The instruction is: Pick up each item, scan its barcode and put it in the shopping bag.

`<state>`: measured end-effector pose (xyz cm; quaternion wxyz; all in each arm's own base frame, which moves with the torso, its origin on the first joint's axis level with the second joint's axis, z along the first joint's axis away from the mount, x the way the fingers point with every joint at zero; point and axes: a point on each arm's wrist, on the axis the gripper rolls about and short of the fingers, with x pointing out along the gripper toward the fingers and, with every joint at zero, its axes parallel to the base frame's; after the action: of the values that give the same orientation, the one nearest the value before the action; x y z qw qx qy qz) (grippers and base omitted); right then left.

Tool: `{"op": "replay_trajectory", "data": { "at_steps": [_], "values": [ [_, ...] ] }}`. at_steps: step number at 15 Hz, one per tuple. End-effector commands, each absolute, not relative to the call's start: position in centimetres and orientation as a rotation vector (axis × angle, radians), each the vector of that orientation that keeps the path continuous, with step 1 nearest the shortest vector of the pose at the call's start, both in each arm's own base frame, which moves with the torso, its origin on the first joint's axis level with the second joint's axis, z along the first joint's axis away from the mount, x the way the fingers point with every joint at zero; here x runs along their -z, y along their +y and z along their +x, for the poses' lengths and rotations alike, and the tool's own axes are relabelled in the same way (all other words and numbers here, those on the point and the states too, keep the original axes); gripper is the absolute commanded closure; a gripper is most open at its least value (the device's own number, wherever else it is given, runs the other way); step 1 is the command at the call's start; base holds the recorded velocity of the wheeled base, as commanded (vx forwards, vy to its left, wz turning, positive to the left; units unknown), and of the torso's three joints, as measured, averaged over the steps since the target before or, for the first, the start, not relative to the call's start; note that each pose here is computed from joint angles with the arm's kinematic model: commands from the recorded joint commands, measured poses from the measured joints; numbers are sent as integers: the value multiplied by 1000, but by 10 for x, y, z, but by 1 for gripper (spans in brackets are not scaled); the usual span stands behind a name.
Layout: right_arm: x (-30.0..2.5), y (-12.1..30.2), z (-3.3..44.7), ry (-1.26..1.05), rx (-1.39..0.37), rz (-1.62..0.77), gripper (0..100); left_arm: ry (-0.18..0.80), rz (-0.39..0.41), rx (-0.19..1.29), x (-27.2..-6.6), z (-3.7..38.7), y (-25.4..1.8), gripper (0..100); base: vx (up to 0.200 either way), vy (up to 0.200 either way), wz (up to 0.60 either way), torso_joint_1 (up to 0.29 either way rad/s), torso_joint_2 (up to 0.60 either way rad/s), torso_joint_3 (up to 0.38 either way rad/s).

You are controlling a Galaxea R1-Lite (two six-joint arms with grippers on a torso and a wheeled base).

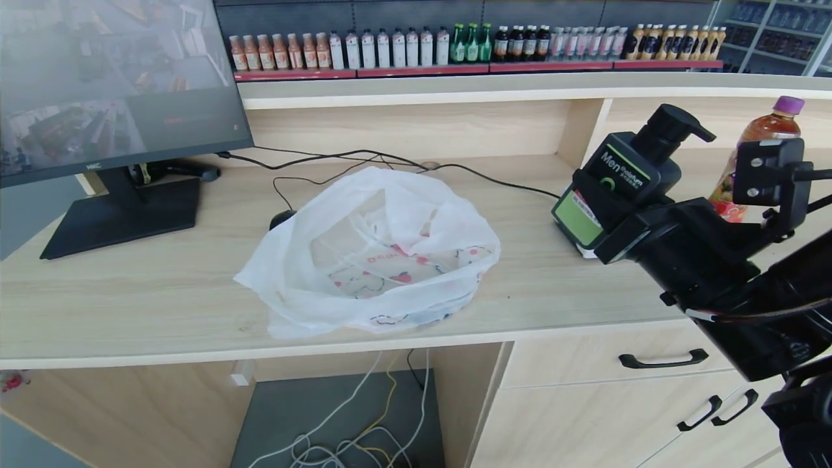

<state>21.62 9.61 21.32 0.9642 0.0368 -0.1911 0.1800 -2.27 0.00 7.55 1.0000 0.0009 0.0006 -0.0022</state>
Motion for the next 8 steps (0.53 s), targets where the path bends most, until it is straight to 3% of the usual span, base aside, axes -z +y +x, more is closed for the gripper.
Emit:
{"op": "replay_trajectory", "data": {
  "at_steps": [1,8],
  "values": [
    [-205,100,222,-360,-365,47,100,2,2,5,-76,-23,0,0,0,0,0,0,0,0],
    [-226,102,229,-470,-359,43,100,3,-5,3,-75,-23,0,0,0,0,0,0,0,0]
  ]
}}
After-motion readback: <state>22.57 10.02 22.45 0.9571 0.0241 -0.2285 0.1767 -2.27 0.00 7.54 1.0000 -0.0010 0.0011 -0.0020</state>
